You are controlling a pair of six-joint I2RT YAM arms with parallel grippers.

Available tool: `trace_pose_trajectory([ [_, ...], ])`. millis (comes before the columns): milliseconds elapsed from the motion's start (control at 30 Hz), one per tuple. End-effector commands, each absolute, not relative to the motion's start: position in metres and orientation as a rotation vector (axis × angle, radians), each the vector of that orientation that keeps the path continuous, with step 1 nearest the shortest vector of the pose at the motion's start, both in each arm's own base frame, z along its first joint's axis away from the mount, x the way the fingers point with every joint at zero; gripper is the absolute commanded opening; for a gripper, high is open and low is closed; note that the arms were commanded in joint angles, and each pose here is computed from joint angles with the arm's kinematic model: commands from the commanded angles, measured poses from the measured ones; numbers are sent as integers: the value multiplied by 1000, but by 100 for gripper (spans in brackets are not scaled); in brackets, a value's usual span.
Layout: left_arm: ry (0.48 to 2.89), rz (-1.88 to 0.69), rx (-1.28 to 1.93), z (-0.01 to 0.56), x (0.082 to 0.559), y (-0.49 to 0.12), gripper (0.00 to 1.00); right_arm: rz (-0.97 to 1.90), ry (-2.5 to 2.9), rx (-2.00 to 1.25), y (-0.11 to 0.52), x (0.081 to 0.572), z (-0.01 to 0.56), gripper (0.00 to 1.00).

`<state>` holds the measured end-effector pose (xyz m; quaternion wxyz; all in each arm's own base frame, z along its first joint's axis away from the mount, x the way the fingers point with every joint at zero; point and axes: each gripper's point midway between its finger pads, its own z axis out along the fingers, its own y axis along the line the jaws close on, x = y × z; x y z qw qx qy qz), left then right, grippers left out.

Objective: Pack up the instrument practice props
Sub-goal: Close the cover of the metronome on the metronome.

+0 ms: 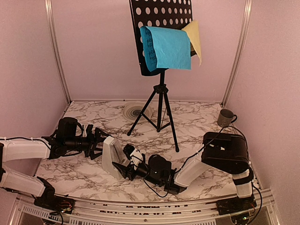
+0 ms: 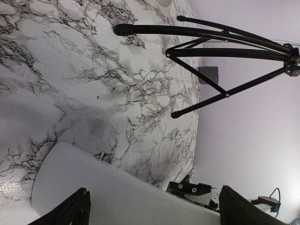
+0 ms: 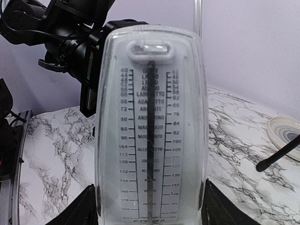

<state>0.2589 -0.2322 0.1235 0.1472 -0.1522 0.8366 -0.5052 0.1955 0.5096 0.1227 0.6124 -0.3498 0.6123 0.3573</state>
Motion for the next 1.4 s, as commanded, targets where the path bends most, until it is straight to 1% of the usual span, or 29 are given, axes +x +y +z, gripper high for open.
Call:
trace_pose_trajectory([
  [0,2388,-1482,-415,127,258,-233,96,848,1425,-806,514,195,117,44],
  [400,2384,-1504,-392,130,256,-236,96,831,1538,-913,522,193,100,46],
  [800,2360,-1487,-382,134,256,-236,95,820,1581,-993,526,189,99,47],
  [867,2325,-1441,-377,140,260,-230,96,814,1582,-992,524,189,99,47],
  [933,2300,-1358,-354,152,266,-220,99,810,1581,-991,524,190,100,47],
  [1067,2219,-1129,-291,195,274,-190,99,808,1581,-992,525,191,100,47],
  [1167,2145,-1071,-200,232,265,-180,99,804,1582,-993,525,191,100,47],
  [1267,2205,-1058,-20,246,249,-191,99,801,1588,-995,526,192,99,47],
  [1333,2299,-959,105,240,236,-190,99,800,1590,-997,527,192,99,47],
  [1367,2297,-919,160,250,233,-190,99,798,1593,-999,527,192,98,47],
])
